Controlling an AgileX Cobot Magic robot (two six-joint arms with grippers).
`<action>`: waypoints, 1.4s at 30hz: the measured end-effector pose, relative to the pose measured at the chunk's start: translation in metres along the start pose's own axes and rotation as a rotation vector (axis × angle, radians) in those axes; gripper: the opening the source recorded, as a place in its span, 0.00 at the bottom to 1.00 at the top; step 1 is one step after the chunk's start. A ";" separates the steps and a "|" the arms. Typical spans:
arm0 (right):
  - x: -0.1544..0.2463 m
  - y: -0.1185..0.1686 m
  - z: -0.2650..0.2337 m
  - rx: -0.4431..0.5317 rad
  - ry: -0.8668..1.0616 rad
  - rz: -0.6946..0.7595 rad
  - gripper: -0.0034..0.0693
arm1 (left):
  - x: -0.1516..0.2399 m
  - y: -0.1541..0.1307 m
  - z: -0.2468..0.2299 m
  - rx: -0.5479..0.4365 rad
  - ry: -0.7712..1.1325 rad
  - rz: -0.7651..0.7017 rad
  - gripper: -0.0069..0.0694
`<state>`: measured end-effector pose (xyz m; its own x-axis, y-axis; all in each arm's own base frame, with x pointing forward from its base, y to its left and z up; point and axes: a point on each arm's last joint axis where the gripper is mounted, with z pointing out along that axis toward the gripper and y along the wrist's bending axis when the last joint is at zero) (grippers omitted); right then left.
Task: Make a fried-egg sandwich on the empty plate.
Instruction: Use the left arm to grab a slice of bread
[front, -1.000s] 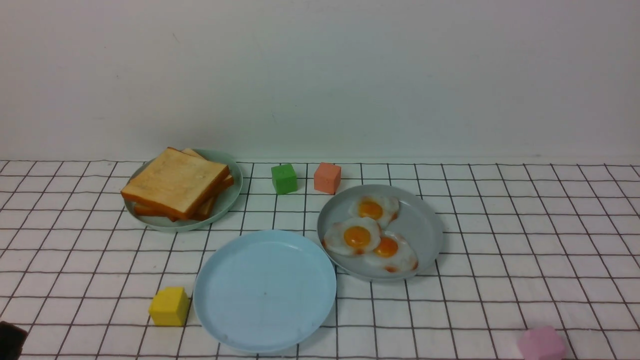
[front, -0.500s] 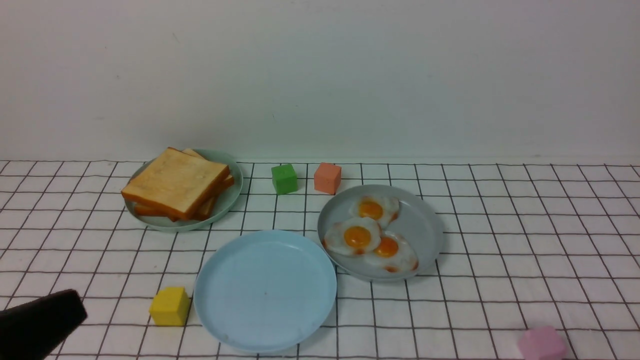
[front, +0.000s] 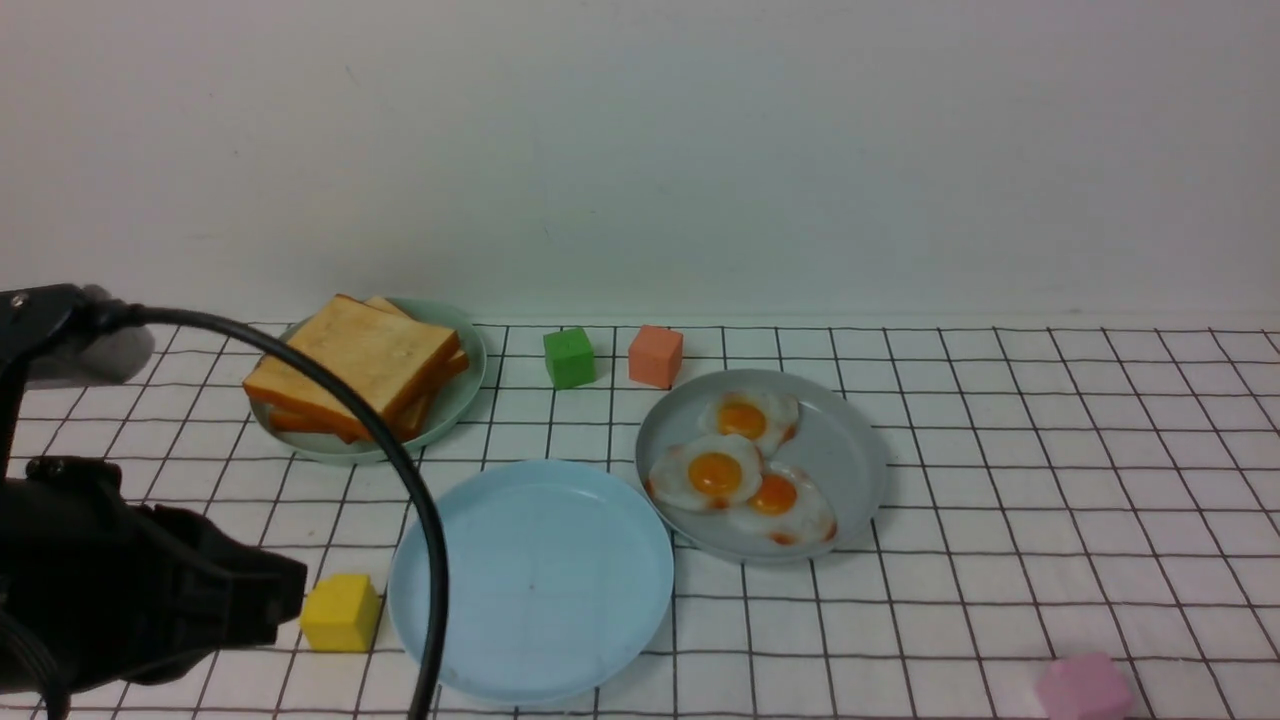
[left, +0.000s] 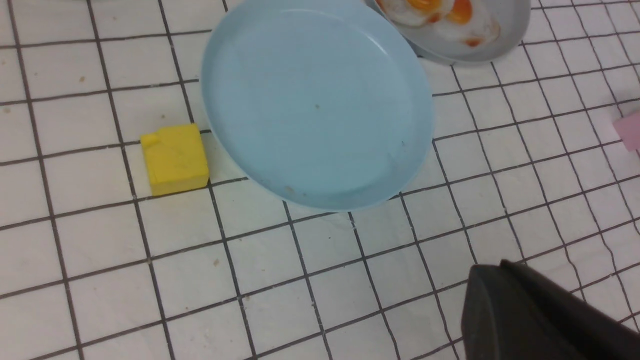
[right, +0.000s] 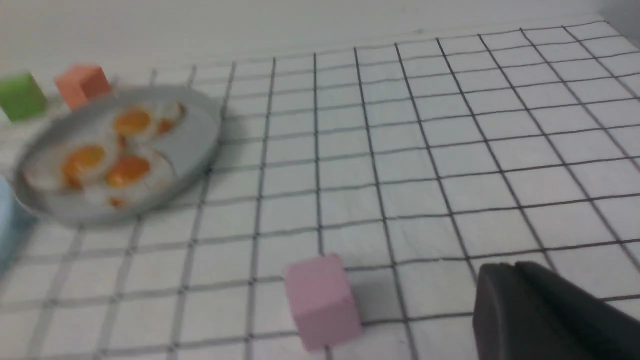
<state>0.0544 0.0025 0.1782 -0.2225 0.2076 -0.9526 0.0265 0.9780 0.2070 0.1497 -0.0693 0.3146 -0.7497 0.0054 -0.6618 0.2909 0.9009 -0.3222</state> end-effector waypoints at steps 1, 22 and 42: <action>-0.003 0.002 0.000 -0.019 -0.032 0.092 0.10 | 0.000 0.001 0.001 -0.005 0.004 0.005 0.08; -0.122 0.060 -0.041 -0.355 0.312 -0.005 0.05 | -0.065 0.032 0.076 -0.150 0.171 -0.029 0.08; -0.161 0.074 -0.019 -0.387 0.595 -0.218 0.06 | -0.152 0.091 0.225 -0.351 0.215 0.273 0.43</action>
<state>0.0738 0.0413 0.3514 -0.6765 -0.1446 -0.7221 -0.4000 0.8955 0.1954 0.4240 -0.0862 0.2332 -0.7904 0.3175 -0.5239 0.3036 0.9458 0.1153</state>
